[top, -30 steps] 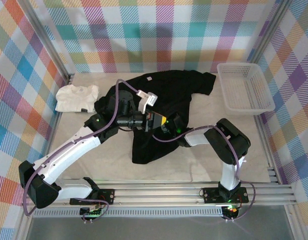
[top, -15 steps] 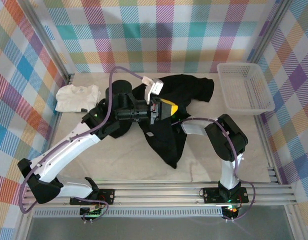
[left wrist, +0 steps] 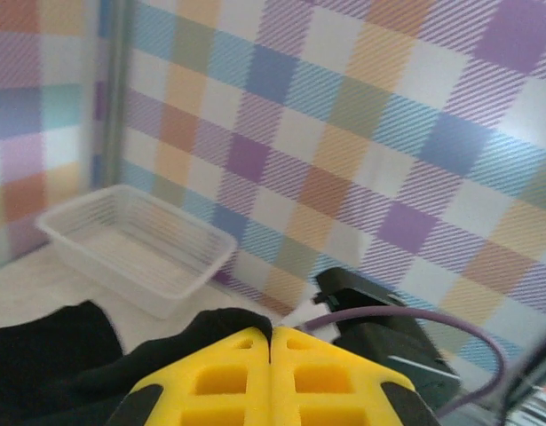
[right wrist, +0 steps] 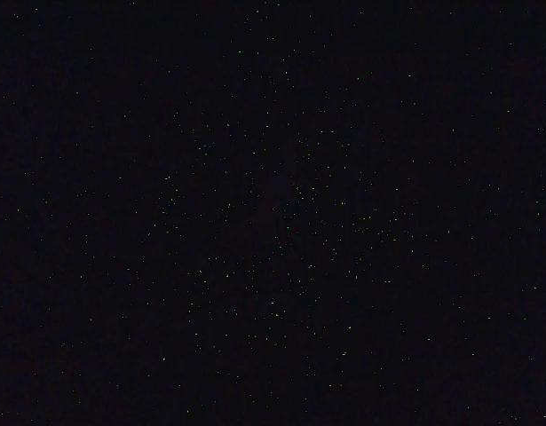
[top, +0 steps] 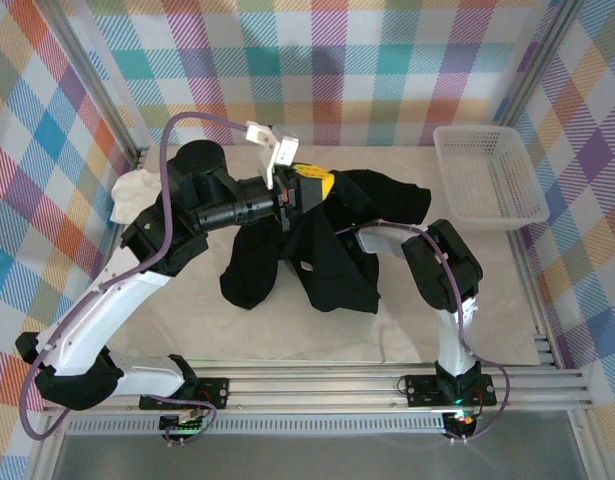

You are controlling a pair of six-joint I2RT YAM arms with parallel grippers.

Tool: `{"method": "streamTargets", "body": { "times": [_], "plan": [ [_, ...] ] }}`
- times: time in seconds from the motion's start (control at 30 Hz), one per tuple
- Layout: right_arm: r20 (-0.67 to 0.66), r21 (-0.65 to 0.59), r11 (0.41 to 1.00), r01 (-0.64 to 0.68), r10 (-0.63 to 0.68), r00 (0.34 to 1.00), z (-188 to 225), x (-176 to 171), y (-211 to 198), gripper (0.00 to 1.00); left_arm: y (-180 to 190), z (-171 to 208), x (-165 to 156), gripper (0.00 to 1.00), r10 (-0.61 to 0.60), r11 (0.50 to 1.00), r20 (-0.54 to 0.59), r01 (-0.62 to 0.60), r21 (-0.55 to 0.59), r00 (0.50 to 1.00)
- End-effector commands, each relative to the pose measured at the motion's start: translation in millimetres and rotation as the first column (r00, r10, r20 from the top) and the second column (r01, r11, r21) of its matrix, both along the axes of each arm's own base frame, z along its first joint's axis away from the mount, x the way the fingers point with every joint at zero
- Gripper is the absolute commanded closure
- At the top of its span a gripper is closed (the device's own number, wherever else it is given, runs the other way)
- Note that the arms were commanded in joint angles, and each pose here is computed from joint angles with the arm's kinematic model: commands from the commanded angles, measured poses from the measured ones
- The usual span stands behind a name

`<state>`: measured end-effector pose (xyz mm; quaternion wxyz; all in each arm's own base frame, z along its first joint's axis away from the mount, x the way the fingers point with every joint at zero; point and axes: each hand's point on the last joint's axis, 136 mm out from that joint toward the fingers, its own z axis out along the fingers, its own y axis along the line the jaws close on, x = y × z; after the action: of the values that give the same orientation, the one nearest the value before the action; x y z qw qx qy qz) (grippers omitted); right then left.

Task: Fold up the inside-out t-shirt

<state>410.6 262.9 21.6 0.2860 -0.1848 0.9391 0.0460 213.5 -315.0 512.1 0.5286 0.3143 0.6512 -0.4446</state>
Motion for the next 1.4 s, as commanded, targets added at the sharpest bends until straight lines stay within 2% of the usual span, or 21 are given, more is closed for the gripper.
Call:
{"method": "streamTargets", "body": {
  "times": [0.0, 0.07, 0.13, 0.2, 0.23, 0.27, 0.33, 0.47, 0.53, 0.6, 0.7, 0.77, 0.9, 0.97, 1.07, 1.2, 1.3, 1.37],
  "plan": [
    [-0.212, -0.065, 0.998, -0.020, 0.006, 0.977, -34.6, -43.0, -21.2, 0.24, 26.4, 19.7, 13.7, 1.00, 0.172, 0.985, 0.107, -0.173, -0.001, 0.979],
    [-0.277, -0.075, 0.996, -0.040, 0.017, 0.961, -45.6, -56.0, -24.5, 0.29, 36.8, 18.4, 24.4, 1.00, 0.252, 0.967, 0.115, -0.255, 0.007, 0.961],
    [-0.322, -0.073, 0.995, -0.066, 0.039, 0.946, -53.9, -64.9, -24.1, 0.42, 48.0, 17.3, 34.0, 1.00, 0.323, 0.945, 0.123, -0.326, 0.008, 0.938],
    [-0.360, -0.014, 0.993, -0.117, 0.105, 0.927, -56.6, -73.4, -13.0, 0.59, 63.3, 13.2, 47.5, 1.00, 0.415, 0.907, 0.125, -0.420, 0.016, 0.901],
    [-0.366, 0.013, 0.991, -0.130, 0.126, 0.922, -54.6, -75.4, -8.4, 0.71, 71.2, 10.3, 54.0, 1.00, 0.457, 0.886, 0.122, -0.462, 0.021, 0.881],
    [-0.358, 0.050, 0.987, -0.150, 0.158, 0.920, -48.5, -75.6, -2.1, 0.84, 80.9, 5.9, 62.9, 1.00, 0.508, 0.857, 0.117, -0.514, 0.027, 0.853],
    [-0.305, 0.105, 0.978, -0.182, 0.206, 0.930, -27.4, -72.1, 7.3, 0.99, 99.7, -8.7, 81.2, 1.00, 0.587, 0.805, 0.087, -0.592, 0.049, 0.805],
    [-0.163, 0.243, 0.931, -0.272, 0.316, 0.935, 36.9, -70.8, 29.3, 1.00, 146.1, -65.1, 131.9, 1.00, 0.740, 0.668, -0.014, -0.732, 0.137, 0.673],
    [-0.104, 0.346, 0.886, -0.307, 0.362, 0.927, 67.0, -76.8, 43.8, 1.00, 174.6, -100.4, 158.5, 1.00, 0.809, 0.586, -0.061, -0.790, 0.180, 0.585],
    [-0.036, 0.464, 0.813, -0.351, 0.414, 0.910, 95.8, -86.4, 61.2, 1.00, 211.1, -145.0, 184.8, 1.00, 0.877, 0.479, -0.104, -0.842, 0.248, 0.468],
    [0.060, 0.540, 0.733, -0.414, 0.457, 0.887, 131.2, -96.6, 72.8, 1.00, 254.3, -200.0, 210.6, 1.00, 0.933, 0.361, -0.135, -0.864, 0.351, 0.334],
    [0.135, 0.552, 0.693, -0.463, 0.473, 0.871, 157.2, -97.6, 75.9, 1.00, 268.4, -232.4, 219.2, 1.00, 0.952, 0.307, -0.135, -0.858, 0.411, 0.276],
    [0.278, 0.602, 0.557, -0.572, 0.525, 0.805, 210.6, -103.3, 92.3, 1.00, 258.4, -292.8, 235.9, 1.00, 0.937, 0.347, -0.205, -0.809, 0.475, 0.282],
    [0.316, 0.613, 0.509, -0.604, 0.544, 0.778, 229.3, -105.1, 95.9, 1.00, 260.7, -319.5, 241.5, 1.00, 0.943, 0.330, -0.210, -0.785, 0.524, 0.256],
    [0.381, 0.607, 0.483, -0.631, 0.519, 0.765, 255.8, -98.8, 84.3, 1.00, 272.3, -354.5, 243.0, 1.00, 0.956, 0.290, -0.214, -0.754, 0.589, 0.201],
    [0.500, 0.635, 0.430, -0.642, 0.405, 0.766, 313.9, -79.1, 49.8, 1.00, 285.3, -382.6, 237.4, 1.00, 0.956, 0.277, -0.251, -0.742, 0.611, 0.151],
    [0.559, 0.631, 0.424, -0.650, 0.332, 0.760, 346.4, -68.8, 23.9, 1.00, 299.9, -402.0, 229.8, 1.00, 0.947, 0.273, -0.307, -0.736, 0.620, 0.093],
    [0.566, 0.627, 0.435, -0.647, 0.317, 0.761, 349.2, -66.3, 14.5, 1.00, 309.3, -412.4, 221.8, 1.00, 0.937, 0.271, -0.346, -0.736, 0.620, 0.054]
  ]
}}
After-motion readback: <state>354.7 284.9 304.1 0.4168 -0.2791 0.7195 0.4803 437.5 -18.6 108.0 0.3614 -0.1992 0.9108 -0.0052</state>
